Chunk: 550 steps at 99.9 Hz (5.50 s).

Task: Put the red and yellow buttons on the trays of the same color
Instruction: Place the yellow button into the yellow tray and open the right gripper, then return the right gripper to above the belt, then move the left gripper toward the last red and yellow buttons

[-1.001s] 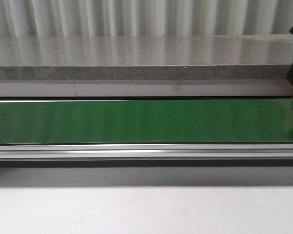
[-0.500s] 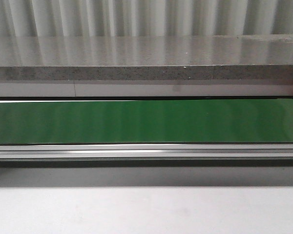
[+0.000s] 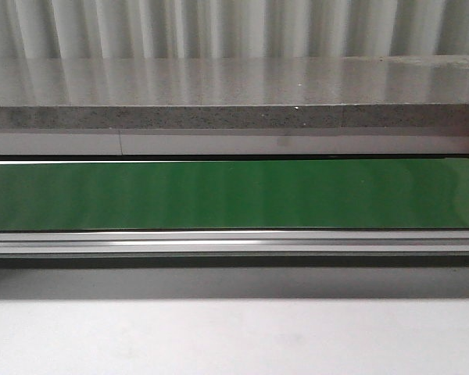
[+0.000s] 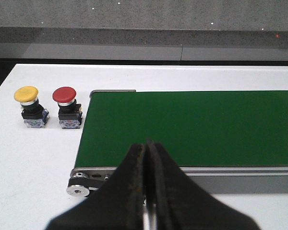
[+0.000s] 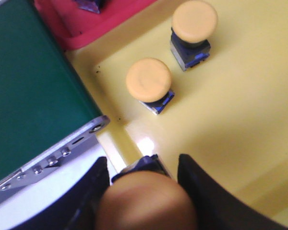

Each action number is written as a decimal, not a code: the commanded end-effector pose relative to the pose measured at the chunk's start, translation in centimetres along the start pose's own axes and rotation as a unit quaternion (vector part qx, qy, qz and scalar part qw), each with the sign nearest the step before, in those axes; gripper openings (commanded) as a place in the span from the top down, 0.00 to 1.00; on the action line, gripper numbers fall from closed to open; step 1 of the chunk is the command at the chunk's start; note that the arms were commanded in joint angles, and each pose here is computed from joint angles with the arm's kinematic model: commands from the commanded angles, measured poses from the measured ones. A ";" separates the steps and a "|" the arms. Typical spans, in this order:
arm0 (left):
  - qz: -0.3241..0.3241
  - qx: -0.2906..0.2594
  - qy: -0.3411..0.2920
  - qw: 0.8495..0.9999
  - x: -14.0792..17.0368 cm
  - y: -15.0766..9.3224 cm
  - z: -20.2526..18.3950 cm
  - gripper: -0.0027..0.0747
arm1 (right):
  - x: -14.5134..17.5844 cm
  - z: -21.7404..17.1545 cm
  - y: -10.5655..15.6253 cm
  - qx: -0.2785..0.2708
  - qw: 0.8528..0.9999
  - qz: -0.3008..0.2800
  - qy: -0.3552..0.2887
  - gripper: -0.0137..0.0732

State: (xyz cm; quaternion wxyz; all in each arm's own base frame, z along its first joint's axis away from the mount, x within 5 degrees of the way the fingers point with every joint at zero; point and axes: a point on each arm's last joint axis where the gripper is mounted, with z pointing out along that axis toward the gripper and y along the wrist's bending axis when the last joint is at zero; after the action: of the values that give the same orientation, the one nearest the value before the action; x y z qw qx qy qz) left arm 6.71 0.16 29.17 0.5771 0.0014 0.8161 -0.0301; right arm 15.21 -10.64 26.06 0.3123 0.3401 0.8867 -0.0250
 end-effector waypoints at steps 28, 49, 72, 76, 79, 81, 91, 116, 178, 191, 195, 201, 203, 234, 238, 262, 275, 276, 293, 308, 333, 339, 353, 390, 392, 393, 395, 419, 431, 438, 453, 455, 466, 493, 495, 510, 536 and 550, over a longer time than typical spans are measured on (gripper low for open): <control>0.003 0.018 -0.040 0.999 -1.4 -0.3 -0.3 0.99 | -2.0 2.6 -2.4 0.037 0.998 0.055 -0.018 0.65; 0.003 0.018 -0.040 0.999 -1.4 -0.3 -0.3 0.99 | -1.9 4.5 -2.8 0.041 0.997 0.061 0.013 0.65; 0.003 0.018 -0.040 0.999 -1.4 -0.3 -0.3 0.99 | -1.5 6.4 -3.2 0.045 0.996 0.069 0.046 0.65; 0.003 0.018 -0.040 0.999 -1.4 -0.3 -0.3 0.99 | -1.5 6.5 -3.2 0.045 0.995 0.069 0.048 0.64; 0.003 0.018 -0.040 0.999 -1.4 -0.3 -0.3 0.99 | -1.5 6.6 -3.2 0.045 0.995 0.070 0.050 0.64; 0.003 0.018 -0.040 0.999 -1.4 -0.3 -0.3 0.99 | -1.5 6.7 -3.2 0.045 0.995 0.070 0.051 0.64; 0.003 0.018 -0.040 0.999 -1.4 -0.3 -0.3 0.99 | -1.5 6.7 -3.2 0.046 0.995 0.070 0.048 0.64; 0.003 0.018 -0.040 0.999 -1.4 -0.3 -0.3 0.99 | -1.9 6.8 -3.3 0.048 0.996 0.069 0.031 0.64; 0.003 0.018 -0.040 0.999 -1.4 -0.3 -0.3 0.99 | -1.7 8.3 -3.5 0.049 0.994 0.074 0.062 0.19; 0.003 0.018 -0.040 0.999 -1.4 -0.3 -0.3 0.99 | -2.1 7.5 -3.3 0.043 0.994 0.076 0.063 0.08; 0.003 0.018 -0.040 0.999 -1.4 -0.3 -0.3 0.99 | -2.3 7.0 -3.1 0.041 0.995 0.075 0.058 0.09; 0.003 0.018 -0.040 0.999 -1.4 -0.3 -0.3 0.99 | -2.7 6.1 -2.9 0.038 0.996 0.072 0.042 0.09; 0.003 0.018 -0.040 0.999 -1.4 -0.3 -0.3 0.99 | -2.8 5.8 -2.8 0.037 0.996 0.071 0.034 0.09; 0.003 0.018 -0.040 0.999 -1.4 -0.3 -0.3 0.99 | -2.9 -1.5 2.1 -0.044 0.995 0.008 -0.090 0.09; 0.003 0.018 -0.040 0.999 -1.4 -0.3 -0.3 0.99 | -2.6 -2.5 3.0 -0.060 0.992 -0.018 -0.106 0.09; 0.003 0.018 -0.040 0.999 -1.4 -0.3 -0.3 0.99 | 0.2 -8.4 6.6 -0.162 0.955 -0.156 -0.195 0.09; 0.003 0.018 -0.040 0.999 -1.4 -0.3 -0.3 0.99 | 2.2 -9.9 7.2 -0.204 0.932 -0.210 -0.215 0.10; 0.003 0.018 -0.040 0.999 -1.4 -0.3 -0.3 0.99 | 2.3 -10.1 7.2 -0.209 0.929 -0.213 -0.217 0.10; 0.003 0.018 -0.040 0.999 -1.4 -0.3 -0.3 0.99 | 3.7 -11.8 7.4 -0.246 0.903 -0.255 -0.242 0.30; 0.003 0.018 -0.040 0.999 -1.4 -0.3 -0.3 0.99 | 4.0 -12.0 7.3 -0.250 0.901 -0.262 -0.238 0.61; 0.003 0.018 -0.040 0.999 -1.4 -0.3 -0.3 0.99 | 4.1 -12.0 7.3 -0.250 0.902 -0.263 -0.235 0.92; 0.003 0.018 -0.040 0.999 -1.4 -0.3 -0.3 0.99 | 4.1 -12.0 7.3 -0.250 0.902 -0.263 -0.235 0.92; 0.003 0.018 -0.040 0.999 -1.4 -0.3 -0.3 0.99 | 4.1 -12.0 7.3 -0.250 0.902 -0.263 -0.235 0.92; 0.003 0.018 -0.040 0.999 -1.4 -0.3 -0.3 0.99 | 4.1 -11.9 7.3 -0.250 0.902 -0.263 -0.235 0.92; 0.003 0.018 -0.040 0.999 -1.4 -0.3 -0.3 0.99 | 4.1 -11.9 7.3 -0.250 0.902 -0.263 -0.235 0.92; 0.003 0.018 -0.040 0.999 -1.4 -0.3 -0.3 0.99 | 4.1 -11.9 7.3 -0.250 0.902 -0.263 -0.235 0.92; 0.003 0.018 -0.040 0.999 -1.4 -0.3 -0.3 0.99 | 4.1 -11.9 7.3 -0.250 0.902 -0.263 -0.235 0.92; 0.008 0.015 -0.042 0.999 -1.4 -0.3 -0.3 0.99 | 4.1 -11.9 7.3 -0.250 0.902 -0.263 -0.235 0.92; 0.010 0.014 -0.043 0.999 -1.4 -0.3 -0.3 0.90 | 4.1 -11.9 7.3 -0.250 0.902 -0.263 -0.235 0.92; 0.010 0.014 -0.043 0.999 -1.4 -0.3 -0.3 0.75 | 4.1 -11.9 7.3 -0.250 0.902 -0.263 -0.235 0.92; 0.009 0.014 -0.043 0.999 -1.4 -0.3 -0.3 0.24 | 4.1 -11.9 7.3 -0.250 0.902 -0.263 -0.235 0.92; 0.009 0.014 -0.043 0.999 -1.4 -0.3 -0.3 0.18 | 4.1 -11.9 7.3 -0.250 0.902 -0.263 -0.235 0.92; 0.009 0.013 -0.042 0.999 -1.4 -0.2 -0.3 0.08 | 4.1 -11.9 7.3 -0.250 0.902 -0.263 -0.235 0.92; -0.028 -0.012 -0.050 0.998 -2.4 0.2 -0.6 0.11 | 4.1 -11.9 7.3 -0.250 0.902 -0.263 -0.235 0.92; -0.035 -0.020 -0.049 0.998 -2.7 0.3 -0.6 0.11 | 4.1 -11.9 7.3 -0.250 0.902 -0.263 -0.235 0.92; -0.062 -0.087 -0.047 0.993 -4.7 1.1 -0.2 0.11 | 4.1 -11.9 7.3 -0.250 0.902 -0.263 -0.235 0.92; -0.035 -0.130 -0.009 0.991 -8.8 0.2 2.9 0.11 | 4.1 -11.9 7.3 -0.250 0.902 -0.263 -0.235 0.92; -0.019 -0.137 0.015 0.990 -10.8 -0.8 5.9 0.11 | 4.1 -11.9 7.3 -0.250 0.902 -0.263 -0.235 0.92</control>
State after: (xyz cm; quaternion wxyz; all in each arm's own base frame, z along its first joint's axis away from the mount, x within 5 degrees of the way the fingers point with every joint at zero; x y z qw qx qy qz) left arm 13.80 0.18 35.71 0.5381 -0.1101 0.8330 0.0672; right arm 10.83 0.53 33.18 0.5317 -0.0144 0.8459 0.0404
